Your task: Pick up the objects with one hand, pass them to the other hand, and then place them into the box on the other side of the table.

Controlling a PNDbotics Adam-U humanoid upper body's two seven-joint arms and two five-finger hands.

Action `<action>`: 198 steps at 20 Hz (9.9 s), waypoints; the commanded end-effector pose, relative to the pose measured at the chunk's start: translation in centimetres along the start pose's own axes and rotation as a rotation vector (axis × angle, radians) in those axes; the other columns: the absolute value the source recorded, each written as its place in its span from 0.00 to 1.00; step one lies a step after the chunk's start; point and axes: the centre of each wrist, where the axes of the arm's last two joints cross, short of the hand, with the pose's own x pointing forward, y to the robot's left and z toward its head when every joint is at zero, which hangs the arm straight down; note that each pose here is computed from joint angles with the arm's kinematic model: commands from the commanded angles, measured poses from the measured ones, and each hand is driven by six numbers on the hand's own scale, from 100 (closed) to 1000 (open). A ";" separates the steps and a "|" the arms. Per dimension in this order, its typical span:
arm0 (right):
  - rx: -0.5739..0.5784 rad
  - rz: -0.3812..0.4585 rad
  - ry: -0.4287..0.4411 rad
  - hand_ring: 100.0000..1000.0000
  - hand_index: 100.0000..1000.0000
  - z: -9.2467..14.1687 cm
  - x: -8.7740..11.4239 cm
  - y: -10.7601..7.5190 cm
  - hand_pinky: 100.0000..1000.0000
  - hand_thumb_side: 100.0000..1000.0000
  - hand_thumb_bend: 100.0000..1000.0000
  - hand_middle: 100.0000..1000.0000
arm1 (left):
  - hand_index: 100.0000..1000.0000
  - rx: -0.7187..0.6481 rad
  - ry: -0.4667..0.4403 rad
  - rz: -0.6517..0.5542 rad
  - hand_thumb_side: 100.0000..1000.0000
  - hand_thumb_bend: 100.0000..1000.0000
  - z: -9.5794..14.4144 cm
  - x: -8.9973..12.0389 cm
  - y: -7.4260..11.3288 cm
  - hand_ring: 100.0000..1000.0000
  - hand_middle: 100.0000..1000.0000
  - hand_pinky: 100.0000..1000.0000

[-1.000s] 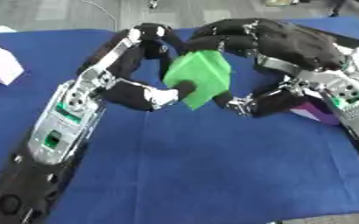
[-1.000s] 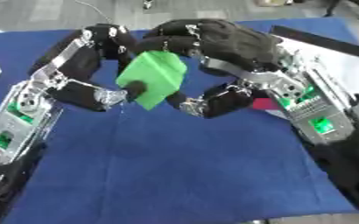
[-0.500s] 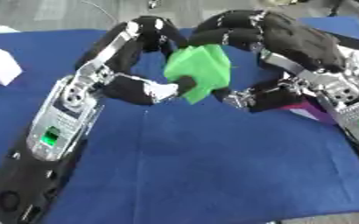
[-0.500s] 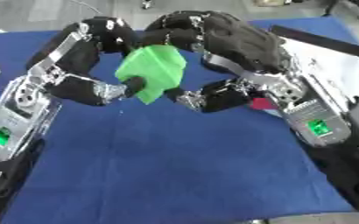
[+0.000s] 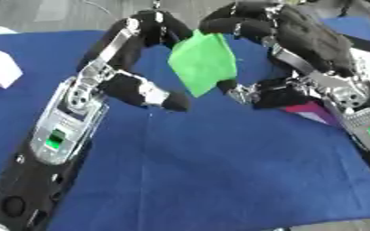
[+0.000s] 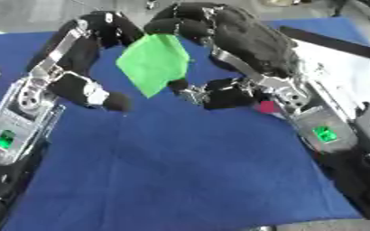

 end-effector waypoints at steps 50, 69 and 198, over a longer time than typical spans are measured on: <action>-0.361 0.062 1.431 0.86 0.92 25.3 -13.5 1.8 0.26 0.22 0.00 0.39 | 0.68 0.926 0.205 -0.221 0.56 0.96 12.7 -0.4 5.0 0.48 0.47 0.60; -0.007 0.107 1.173 1.00 1.00 20.5 -12.0 -0.2 0.64 0.71 0.00 0.90 | 0.68 0.931 0.231 -0.224 0.56 0.97 13.1 -0.9 4.8 0.48 0.47 0.60; -0.207 0.185 0.457 0.88 0.98 -1.0 0.7 0.6 0.63 0.23 0.00 0.79 | 0.79 1.010 1.423 -0.736 0.41 1.00 27.6 -6.9 24.5 0.57 0.62 0.68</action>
